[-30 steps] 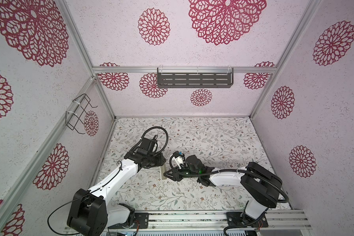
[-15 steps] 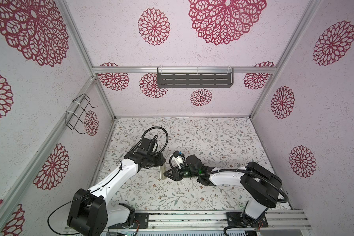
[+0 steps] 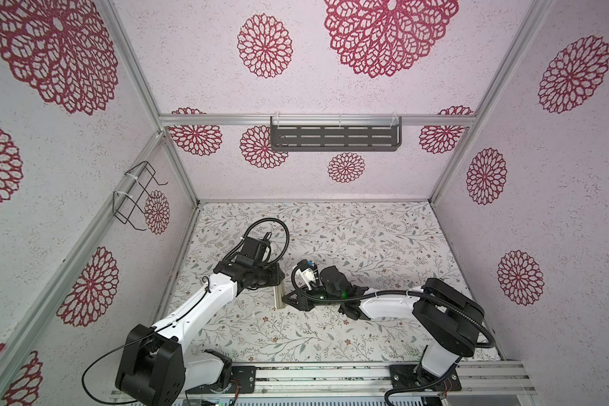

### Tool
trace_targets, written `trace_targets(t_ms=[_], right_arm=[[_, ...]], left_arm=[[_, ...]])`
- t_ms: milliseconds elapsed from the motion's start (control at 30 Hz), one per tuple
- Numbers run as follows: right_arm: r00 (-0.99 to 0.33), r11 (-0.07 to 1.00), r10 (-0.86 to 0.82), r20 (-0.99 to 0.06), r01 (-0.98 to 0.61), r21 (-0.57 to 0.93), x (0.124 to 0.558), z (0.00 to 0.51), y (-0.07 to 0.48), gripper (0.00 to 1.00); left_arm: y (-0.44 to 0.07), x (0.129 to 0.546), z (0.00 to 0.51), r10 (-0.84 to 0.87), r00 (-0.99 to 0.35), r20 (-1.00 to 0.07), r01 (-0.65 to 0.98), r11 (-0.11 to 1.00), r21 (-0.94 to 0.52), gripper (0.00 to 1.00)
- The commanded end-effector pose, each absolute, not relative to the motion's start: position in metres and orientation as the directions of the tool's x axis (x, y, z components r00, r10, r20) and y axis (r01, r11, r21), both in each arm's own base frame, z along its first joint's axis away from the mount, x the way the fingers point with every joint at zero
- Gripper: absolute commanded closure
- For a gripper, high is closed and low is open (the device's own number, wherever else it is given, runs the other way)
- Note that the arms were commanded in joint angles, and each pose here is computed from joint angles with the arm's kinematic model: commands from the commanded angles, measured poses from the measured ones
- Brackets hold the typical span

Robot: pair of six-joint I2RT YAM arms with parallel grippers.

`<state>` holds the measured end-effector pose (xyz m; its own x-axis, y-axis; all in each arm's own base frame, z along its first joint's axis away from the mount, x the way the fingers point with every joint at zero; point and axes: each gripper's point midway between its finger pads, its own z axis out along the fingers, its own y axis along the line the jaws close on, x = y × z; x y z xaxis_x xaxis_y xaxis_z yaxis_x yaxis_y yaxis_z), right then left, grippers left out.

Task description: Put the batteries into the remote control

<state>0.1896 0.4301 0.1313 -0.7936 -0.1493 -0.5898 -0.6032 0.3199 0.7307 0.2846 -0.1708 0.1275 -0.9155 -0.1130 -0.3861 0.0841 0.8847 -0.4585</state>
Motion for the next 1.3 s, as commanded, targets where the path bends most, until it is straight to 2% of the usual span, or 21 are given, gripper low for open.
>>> trace_targets(t_ms=[0,367,733,1267], right_arm=[[-0.767,0.254,-0.132,-0.627,-0.638,0.727,0.1893,0.1549,0.4410,0.73],[-0.765,0.256,-0.128,-0.631,-0.641,0.724,0.1891,0.1573,0.4391,0.73],[-0.766,0.282,-0.126,-0.630,-0.637,0.718,0.1903,0.1547,0.4348,0.57],[-0.763,0.248,-0.138,-0.632,-0.644,0.723,0.1868,0.1581,0.4388,0.64]], left_arm=[[-0.1790,0.2893,0.1389,-0.108,-0.908,-0.404,0.114,0.865,-0.488,1.00],[-0.1787,0.2893,0.1390,-0.109,-0.908,-0.405,0.113,0.866,-0.488,1.00],[-0.1798,0.2891,0.1399,-0.108,-0.908,-0.404,0.116,0.862,-0.493,1.00],[-0.1864,0.2892,0.1483,-0.116,-0.902,-0.416,0.141,0.831,-0.538,1.00]])
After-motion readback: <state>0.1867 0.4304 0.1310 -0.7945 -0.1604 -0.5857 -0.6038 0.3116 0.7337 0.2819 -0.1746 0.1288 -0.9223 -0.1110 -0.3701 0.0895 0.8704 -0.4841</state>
